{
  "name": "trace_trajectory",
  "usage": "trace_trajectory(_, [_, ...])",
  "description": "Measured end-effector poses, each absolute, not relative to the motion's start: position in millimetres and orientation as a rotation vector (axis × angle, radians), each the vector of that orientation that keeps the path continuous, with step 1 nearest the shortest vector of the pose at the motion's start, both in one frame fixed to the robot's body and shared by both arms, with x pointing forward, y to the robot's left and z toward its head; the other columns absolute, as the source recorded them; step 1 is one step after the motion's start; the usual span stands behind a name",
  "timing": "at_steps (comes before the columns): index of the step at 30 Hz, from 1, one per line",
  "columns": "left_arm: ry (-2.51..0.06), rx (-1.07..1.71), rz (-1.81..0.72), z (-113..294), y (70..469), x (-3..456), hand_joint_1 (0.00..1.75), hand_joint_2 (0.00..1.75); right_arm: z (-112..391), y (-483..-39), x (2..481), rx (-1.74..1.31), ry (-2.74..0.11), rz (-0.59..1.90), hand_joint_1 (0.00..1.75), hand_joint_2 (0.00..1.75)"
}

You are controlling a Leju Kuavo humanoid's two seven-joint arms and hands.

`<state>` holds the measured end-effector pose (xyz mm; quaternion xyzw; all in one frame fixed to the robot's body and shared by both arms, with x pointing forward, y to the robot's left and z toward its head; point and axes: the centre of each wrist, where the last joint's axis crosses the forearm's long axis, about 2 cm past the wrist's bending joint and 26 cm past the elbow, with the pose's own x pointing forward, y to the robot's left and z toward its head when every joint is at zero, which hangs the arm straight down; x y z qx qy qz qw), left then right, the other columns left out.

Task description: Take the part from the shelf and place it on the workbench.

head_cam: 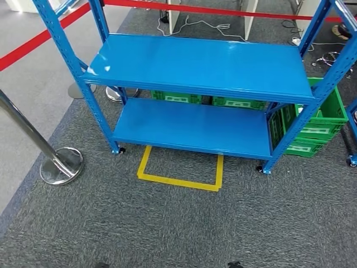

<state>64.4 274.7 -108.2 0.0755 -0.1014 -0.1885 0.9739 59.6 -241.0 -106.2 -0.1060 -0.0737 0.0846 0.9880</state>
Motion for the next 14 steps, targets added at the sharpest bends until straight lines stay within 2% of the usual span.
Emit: trace_trajectory(14, [-0.2, 0.152, -0.373, -108.5, 276.3, 62.7, 0.0, 0.0, -106.2, -240.8, 59.2, -0.211, -0.142, 0.162, 0.0, 0.0])
